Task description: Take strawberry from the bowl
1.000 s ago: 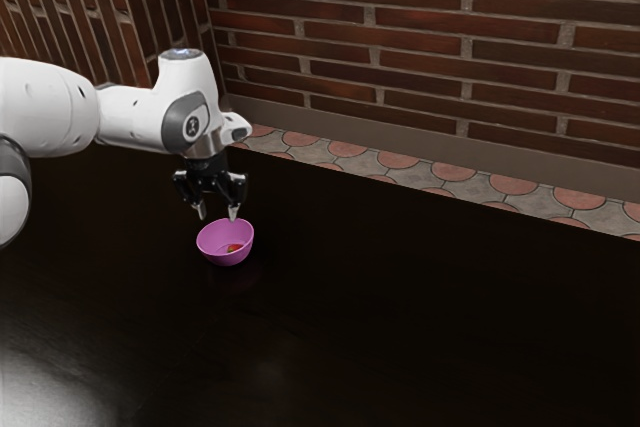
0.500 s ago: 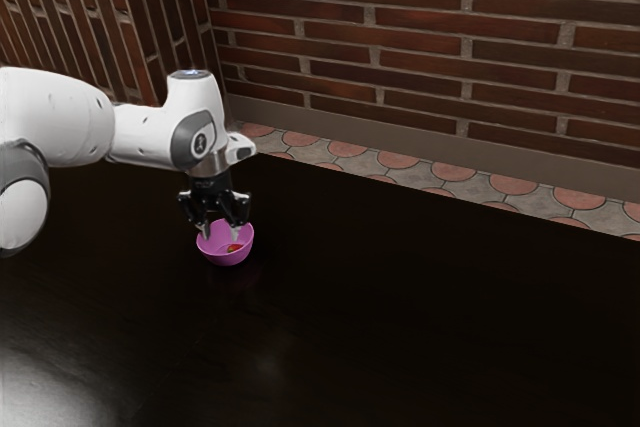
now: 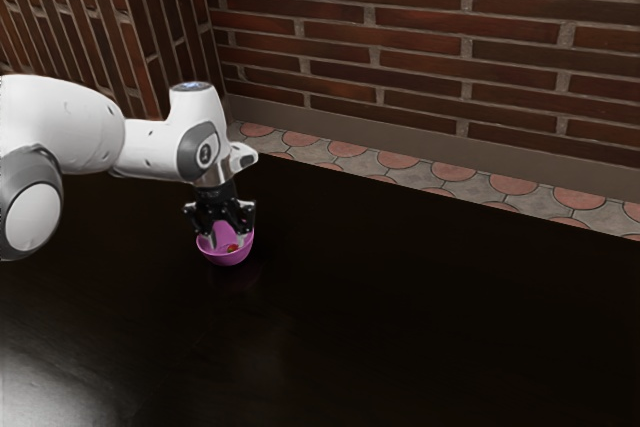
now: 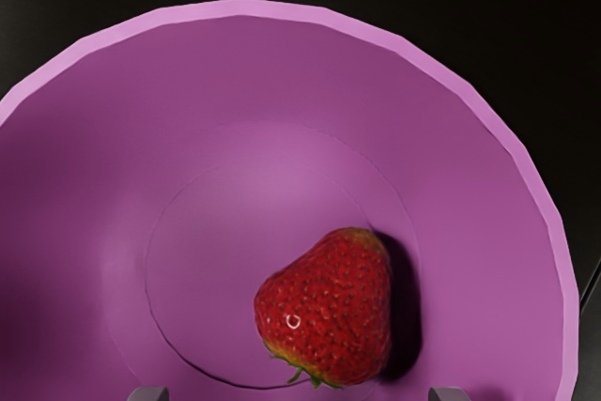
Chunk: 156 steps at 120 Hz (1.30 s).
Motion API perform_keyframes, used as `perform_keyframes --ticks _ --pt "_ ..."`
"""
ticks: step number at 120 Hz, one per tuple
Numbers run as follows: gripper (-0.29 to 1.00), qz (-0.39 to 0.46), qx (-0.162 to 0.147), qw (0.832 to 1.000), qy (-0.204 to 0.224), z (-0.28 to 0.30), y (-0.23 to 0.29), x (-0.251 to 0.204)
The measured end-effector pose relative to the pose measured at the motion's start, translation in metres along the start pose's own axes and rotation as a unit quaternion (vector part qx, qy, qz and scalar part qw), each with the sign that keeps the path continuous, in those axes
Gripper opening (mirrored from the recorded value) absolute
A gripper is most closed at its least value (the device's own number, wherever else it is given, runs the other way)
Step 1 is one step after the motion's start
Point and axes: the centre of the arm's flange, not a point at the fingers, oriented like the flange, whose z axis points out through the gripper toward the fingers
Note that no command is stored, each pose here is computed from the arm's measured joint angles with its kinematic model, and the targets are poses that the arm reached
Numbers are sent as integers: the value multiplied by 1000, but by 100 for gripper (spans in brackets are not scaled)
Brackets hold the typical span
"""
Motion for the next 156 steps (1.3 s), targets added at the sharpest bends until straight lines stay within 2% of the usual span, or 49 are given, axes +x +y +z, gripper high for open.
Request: perform_keyframes --ticks 84,156 --pt "27 -4 2 1000 19 18 0 7" --pt "9 -2 10 1000 26 26 0 9"
